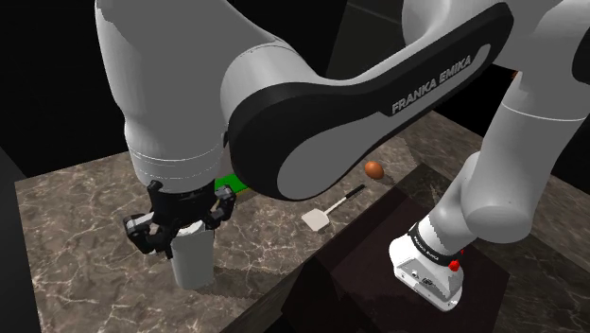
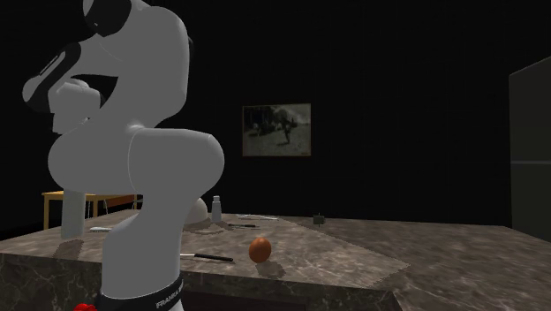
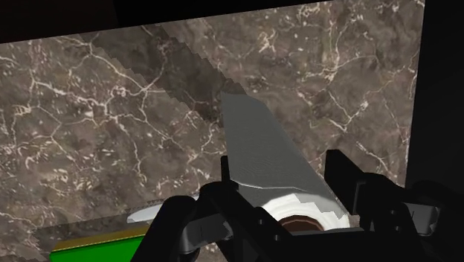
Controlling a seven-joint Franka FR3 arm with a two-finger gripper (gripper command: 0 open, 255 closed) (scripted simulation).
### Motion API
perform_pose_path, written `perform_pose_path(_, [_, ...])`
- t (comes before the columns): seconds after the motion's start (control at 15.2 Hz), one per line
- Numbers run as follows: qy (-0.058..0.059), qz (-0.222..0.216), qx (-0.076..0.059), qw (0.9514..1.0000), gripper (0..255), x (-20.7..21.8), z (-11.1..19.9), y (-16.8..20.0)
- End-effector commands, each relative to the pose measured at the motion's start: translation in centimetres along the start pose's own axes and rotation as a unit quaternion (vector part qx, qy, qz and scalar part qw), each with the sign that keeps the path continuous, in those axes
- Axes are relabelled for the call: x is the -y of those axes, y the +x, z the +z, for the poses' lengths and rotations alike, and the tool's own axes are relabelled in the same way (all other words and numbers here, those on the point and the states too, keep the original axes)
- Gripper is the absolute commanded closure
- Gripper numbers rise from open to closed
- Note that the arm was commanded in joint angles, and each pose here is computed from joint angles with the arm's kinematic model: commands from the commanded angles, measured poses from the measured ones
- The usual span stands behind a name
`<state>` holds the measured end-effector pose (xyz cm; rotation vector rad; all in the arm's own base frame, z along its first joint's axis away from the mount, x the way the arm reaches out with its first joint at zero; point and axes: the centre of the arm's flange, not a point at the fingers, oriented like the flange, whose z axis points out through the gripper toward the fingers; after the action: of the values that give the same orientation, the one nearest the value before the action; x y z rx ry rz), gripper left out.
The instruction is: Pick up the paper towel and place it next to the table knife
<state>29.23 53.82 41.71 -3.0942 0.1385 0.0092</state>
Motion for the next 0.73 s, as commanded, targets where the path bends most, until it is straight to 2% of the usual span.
perform_pose_path(0.0, [0.0, 0.0, 0.0, 1.0, 255, -0.01, 0.08, -0.01])
perform_pose_path(0.26, [0.0, 0.0, 0.0, 1.0, 255, -0.01, 0.08, -0.01])
perform_pose_path(0.33, [0.0, 0.0, 0.0, 1.0, 0, -0.01, 0.08, -0.01])
perform_pose_path(0.66, [0.0, 0.0, 0.0, 1.0, 0, -0.01, 0.08, -0.01])
